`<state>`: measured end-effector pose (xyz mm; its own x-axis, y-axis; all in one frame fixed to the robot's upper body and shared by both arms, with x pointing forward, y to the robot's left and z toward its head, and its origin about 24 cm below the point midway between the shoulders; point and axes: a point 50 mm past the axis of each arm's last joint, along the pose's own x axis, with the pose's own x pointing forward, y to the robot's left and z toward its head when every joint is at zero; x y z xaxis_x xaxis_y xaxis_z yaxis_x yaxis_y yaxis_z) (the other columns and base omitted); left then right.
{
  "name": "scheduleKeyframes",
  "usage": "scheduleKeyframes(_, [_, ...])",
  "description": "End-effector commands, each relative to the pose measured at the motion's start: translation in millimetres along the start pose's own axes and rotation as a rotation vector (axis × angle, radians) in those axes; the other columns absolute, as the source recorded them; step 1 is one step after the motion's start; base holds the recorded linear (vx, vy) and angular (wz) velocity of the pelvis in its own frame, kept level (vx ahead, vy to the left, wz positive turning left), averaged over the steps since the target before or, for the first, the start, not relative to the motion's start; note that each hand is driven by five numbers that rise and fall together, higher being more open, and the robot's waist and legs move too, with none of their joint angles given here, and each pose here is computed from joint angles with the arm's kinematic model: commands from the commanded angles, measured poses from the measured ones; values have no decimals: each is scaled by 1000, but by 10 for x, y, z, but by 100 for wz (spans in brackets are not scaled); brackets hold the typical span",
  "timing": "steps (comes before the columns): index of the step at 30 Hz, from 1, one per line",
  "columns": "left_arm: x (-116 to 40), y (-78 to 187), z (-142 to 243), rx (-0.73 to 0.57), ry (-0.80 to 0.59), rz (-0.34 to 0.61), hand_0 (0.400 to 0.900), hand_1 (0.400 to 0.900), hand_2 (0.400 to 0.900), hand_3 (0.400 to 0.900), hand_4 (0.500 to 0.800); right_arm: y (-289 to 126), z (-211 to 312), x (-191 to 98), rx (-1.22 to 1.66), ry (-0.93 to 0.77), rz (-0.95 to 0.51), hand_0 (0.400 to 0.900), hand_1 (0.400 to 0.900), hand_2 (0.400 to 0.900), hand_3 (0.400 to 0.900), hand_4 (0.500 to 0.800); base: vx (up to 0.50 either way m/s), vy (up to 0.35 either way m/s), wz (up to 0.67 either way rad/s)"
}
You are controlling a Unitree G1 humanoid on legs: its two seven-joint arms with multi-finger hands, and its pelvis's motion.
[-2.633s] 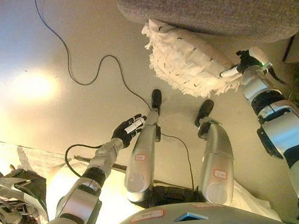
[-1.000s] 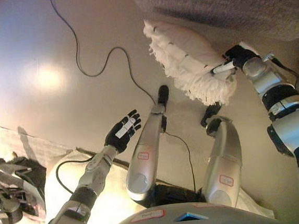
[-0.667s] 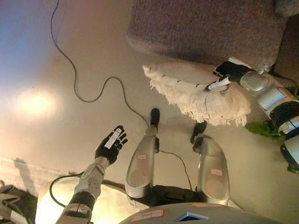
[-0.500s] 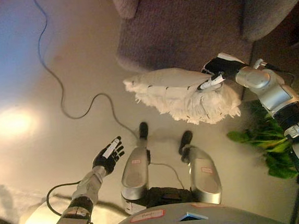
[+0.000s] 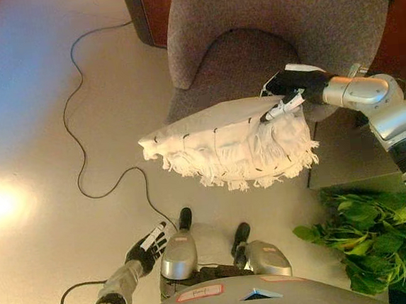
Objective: Pick up the pillow and put it on the sofa.
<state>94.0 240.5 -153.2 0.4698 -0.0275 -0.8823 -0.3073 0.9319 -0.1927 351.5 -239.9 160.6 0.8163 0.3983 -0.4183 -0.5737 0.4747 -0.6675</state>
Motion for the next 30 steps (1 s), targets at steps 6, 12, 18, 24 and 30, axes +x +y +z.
scheduleKeyframes(6, [-91,221,-110,105,89,44,900,900,900,900,800,-1126,557,-470,79,-171,-415,400,400,400,400,500,44,-11,14])
scheduleKeyframes(12, [-63,184,18,139,55,9,900,900,900,900,800,-1350,368,-575,162,-22,-528,400,400,400,400,500,-76,-30,12])
scheduleKeyframes(18, [-32,102,66,152,22,-21,900,900,900,900,800,-1430,177,-658,274,90,-599,400,400,400,400,500,-56,-8,6])
scheduleKeyframes(24, [-8,20,120,132,-21,-57,900,900,900,900,800,-1537,2,-846,318,245,-785,900,900,900,900,800,-62,27,8])
scheduleKeyframes(30, [-6,7,112,124,-14,-56,900,900,900,900,800,-1633,38,-960,244,324,-903,900,900,900,900,800,-28,20,7])
